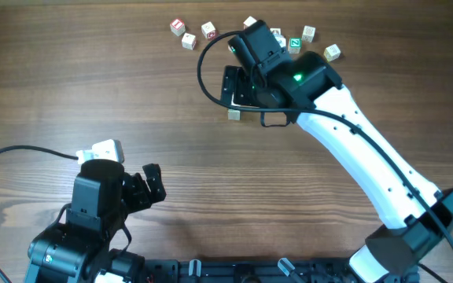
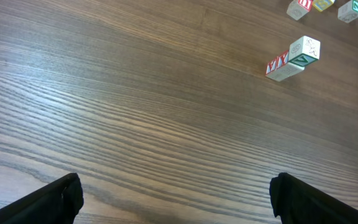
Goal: Form a tower
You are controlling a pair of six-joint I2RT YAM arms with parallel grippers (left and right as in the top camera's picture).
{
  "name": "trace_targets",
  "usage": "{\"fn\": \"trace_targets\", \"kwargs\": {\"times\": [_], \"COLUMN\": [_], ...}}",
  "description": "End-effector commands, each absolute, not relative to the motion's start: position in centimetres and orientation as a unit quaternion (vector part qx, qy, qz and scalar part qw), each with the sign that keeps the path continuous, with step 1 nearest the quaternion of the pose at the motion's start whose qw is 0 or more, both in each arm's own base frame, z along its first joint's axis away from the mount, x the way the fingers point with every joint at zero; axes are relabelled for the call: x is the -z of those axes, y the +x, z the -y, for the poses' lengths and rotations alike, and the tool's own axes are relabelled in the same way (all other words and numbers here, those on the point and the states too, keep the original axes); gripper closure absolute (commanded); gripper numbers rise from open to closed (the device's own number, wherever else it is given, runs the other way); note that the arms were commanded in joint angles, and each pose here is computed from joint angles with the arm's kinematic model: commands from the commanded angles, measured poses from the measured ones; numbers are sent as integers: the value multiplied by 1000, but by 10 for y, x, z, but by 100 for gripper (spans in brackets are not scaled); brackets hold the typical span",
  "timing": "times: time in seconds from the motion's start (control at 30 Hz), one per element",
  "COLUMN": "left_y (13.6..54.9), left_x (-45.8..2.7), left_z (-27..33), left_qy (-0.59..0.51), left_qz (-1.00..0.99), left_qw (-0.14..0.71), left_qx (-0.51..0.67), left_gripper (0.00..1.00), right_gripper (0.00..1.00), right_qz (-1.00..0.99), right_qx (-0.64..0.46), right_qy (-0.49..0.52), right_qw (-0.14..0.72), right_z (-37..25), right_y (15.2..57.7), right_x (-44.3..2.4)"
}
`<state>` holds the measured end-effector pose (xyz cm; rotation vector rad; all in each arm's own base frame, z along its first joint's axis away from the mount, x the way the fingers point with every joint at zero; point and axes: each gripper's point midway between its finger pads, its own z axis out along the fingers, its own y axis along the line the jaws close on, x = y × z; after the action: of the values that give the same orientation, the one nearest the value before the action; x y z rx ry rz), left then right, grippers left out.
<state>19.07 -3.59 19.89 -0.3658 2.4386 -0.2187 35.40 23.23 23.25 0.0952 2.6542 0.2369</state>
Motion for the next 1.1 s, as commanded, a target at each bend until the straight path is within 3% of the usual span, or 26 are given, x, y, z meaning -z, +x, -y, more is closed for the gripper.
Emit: {"fn": "trace_targets", "kwargs": {"times": [0.0, 0.17, 0.47, 0.8, 1.07], "left_y": [191, 191, 191, 191, 191], "left_x": [-199, -199, -199, -199, -199], "left_z": [34, 34, 34, 34, 34], "left_qy": [-142, -142, -142, -142, -142], "left_qz": [-930, -930, -930, -930, -930], "left_qw": [330, 330, 330, 330, 330], "left_qx": [79, 79, 79, 79, 79], "left_gripper": [0, 0, 0, 0, 0], "right_gripper": [1, 1, 0, 0, 0], "right_qz": [-964, -968, -925, -921, -918], "right_qx": [-94, -73, -46, -43, -46], "right_qy": [40, 67, 132, 169, 195], "right_qw": [245, 232, 354, 348, 344], "right_z": [-227, -211, -140, -166, -170], "right_y": [349, 336, 304, 344, 351], "right_x": [-249, -251, -335, -304, -296]}}
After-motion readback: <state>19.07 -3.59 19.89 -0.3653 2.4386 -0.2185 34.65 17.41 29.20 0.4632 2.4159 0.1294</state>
